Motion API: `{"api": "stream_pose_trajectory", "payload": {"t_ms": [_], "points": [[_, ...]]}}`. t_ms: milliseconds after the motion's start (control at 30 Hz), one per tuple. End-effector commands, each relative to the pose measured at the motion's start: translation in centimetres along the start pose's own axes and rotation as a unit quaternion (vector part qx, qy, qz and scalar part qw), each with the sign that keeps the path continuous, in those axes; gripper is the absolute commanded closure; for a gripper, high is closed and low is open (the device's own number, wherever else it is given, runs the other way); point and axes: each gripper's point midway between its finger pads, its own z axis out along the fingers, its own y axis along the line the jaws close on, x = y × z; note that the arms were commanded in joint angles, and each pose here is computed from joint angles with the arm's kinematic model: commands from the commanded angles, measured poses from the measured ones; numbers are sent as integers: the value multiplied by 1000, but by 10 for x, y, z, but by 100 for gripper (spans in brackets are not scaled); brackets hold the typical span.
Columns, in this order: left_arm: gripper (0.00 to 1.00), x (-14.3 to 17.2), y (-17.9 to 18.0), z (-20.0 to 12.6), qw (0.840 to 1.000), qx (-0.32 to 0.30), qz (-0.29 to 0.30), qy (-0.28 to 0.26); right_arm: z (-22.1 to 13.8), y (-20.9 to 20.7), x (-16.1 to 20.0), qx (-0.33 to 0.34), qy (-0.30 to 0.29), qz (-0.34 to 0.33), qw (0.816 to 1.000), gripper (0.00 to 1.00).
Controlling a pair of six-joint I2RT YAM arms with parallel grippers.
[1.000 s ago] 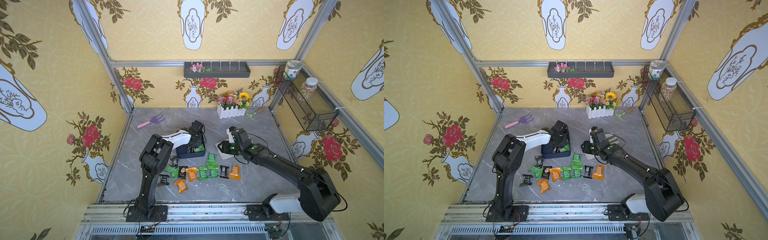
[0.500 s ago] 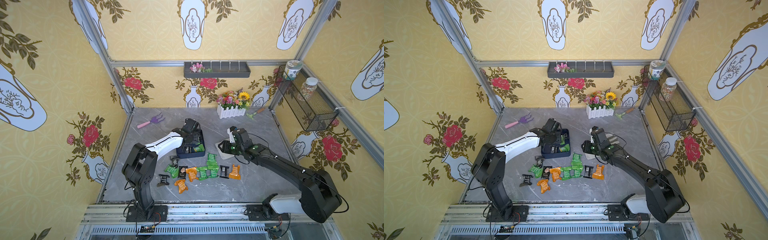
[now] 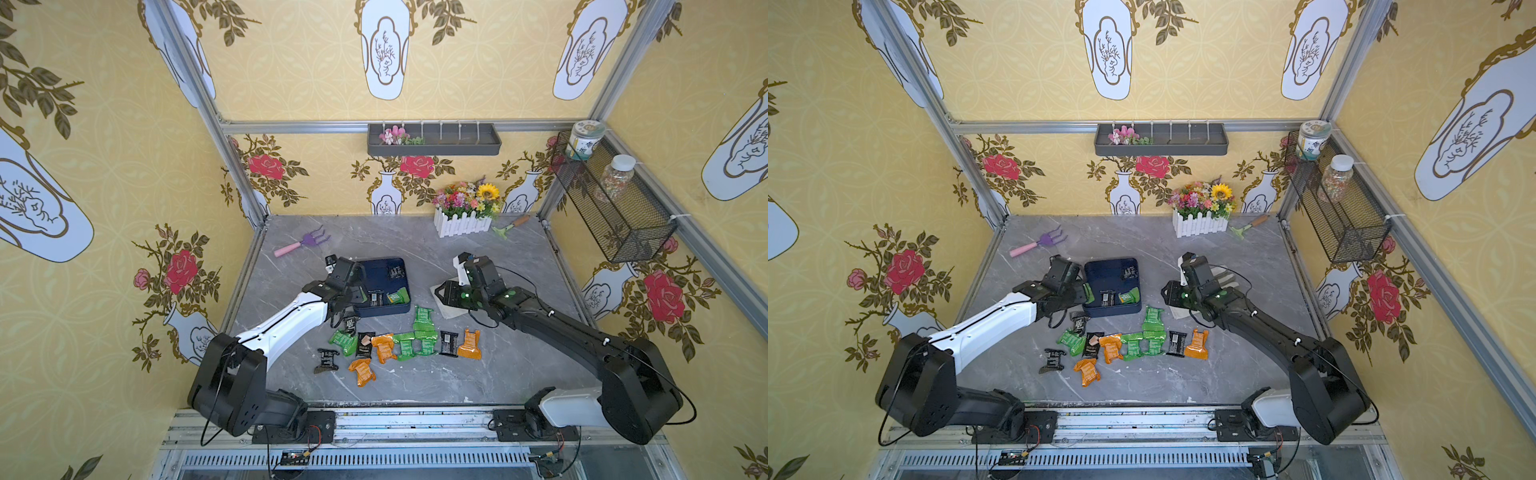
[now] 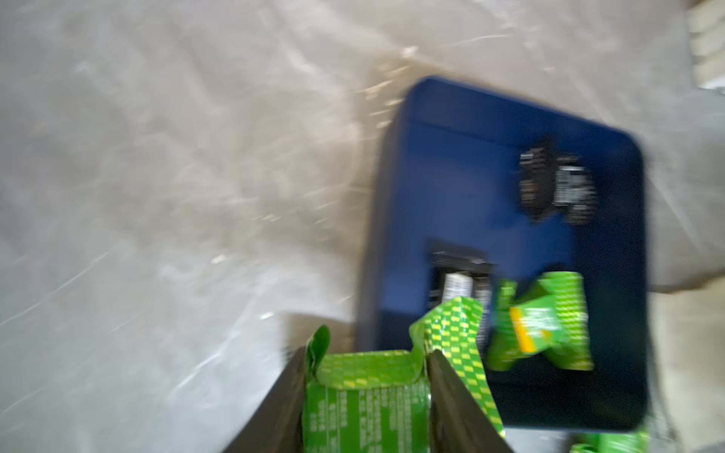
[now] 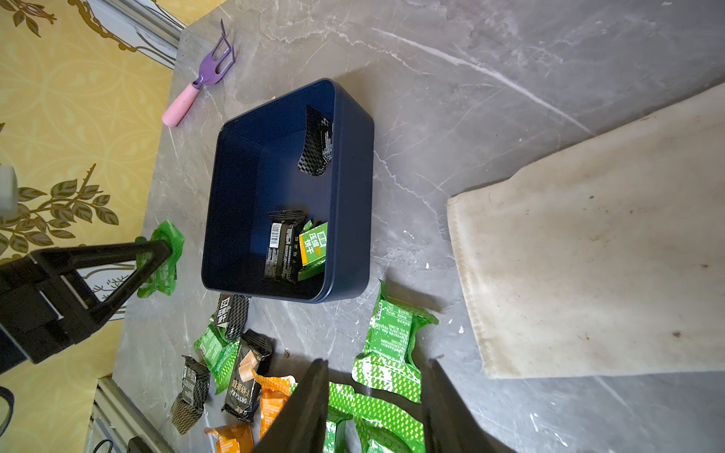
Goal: Take the cookies out of the storage box
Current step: Place the cookie at the center of the board.
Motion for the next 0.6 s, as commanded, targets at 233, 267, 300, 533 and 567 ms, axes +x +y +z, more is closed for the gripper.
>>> {"api": "stream_pose_trajectory", "payload": {"t_ms": [233, 267, 300, 533, 567], "points": [[65, 41, 62, 20, 992, -27, -108, 51, 5, 10, -6, -22, -7, -3, 1000, 57], [65, 45, 62, 23, 992, -27, -109, 58, 4, 10, -7, -22, -7, -3, 1000, 57], [65, 49, 63, 26, 991, -30, -110, 65, 4, 11, -7, -22, -8, -3, 1000, 58], [49, 59, 71, 37, 989, -58, -112, 80, 2, 14, -9, -24, -8, -8, 1000, 58], [45, 56, 71, 35, 989, -57, -113, 75, 2, 16, -10, -26, -9, -10, 1000, 57]]}}
